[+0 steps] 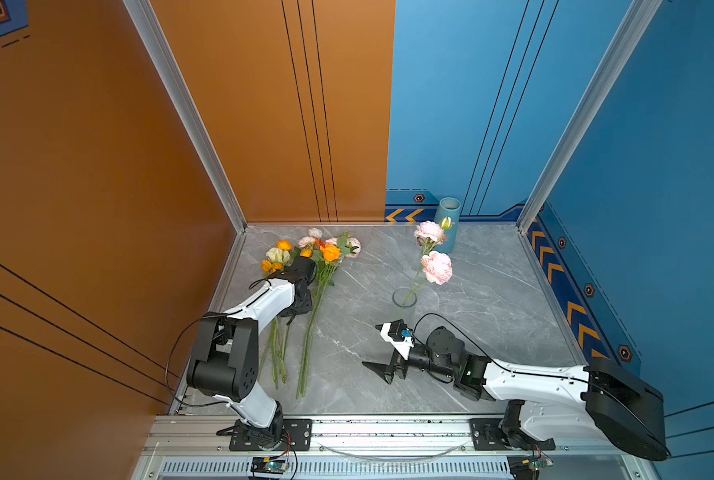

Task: Arrange the flowers into the vase
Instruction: 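Lower the left gripper and grasp orange poppy and grass stems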

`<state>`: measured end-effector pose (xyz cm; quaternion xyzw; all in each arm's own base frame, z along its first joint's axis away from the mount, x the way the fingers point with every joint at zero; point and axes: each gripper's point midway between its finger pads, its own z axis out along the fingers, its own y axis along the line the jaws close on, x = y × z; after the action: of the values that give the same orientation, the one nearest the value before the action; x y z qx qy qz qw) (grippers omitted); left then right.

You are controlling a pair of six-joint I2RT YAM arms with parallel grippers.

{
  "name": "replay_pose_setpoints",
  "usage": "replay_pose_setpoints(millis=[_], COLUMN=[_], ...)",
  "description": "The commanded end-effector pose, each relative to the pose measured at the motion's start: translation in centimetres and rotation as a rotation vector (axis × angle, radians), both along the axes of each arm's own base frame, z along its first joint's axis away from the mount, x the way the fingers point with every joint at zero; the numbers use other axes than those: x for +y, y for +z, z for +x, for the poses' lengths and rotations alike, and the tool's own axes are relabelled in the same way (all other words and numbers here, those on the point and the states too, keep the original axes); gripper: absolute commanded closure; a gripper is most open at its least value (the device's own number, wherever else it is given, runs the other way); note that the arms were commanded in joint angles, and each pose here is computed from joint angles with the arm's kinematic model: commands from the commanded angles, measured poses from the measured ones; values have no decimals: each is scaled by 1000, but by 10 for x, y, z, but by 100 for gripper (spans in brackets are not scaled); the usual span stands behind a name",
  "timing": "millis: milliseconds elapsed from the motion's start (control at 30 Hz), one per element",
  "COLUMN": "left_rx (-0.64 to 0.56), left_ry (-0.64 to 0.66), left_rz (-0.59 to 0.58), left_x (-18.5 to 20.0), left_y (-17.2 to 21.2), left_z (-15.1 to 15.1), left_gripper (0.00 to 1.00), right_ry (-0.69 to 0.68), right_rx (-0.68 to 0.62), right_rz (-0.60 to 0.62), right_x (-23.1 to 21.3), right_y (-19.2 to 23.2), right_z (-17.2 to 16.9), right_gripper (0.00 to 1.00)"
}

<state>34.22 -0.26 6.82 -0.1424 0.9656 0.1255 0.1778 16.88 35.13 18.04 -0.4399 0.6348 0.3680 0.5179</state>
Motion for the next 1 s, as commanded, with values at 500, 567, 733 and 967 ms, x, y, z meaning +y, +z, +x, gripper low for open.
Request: replay_pose_setpoints(millis=[500, 567, 733, 967], left_rx=[-4, -27, -95, -211], left_ry=[-6, -17, -26, -29], left_rz=[-26, -12, 17, 20], left_x=[5, 4, 7, 11], left_y=[-14, -4, 25, 69], left_z=[31, 30, 18, 1], left_gripper=[91, 97, 100, 100], right_ry=[-2, -3, -2, -14], right_rx=[10, 14, 27, 51], right_rz=[52, 52, 61, 93], right_x=[2, 2, 2, -2], right_y=[14, 12, 12, 14], right_z=[11, 12, 14, 19], right_gripper=[0, 0, 0, 0])
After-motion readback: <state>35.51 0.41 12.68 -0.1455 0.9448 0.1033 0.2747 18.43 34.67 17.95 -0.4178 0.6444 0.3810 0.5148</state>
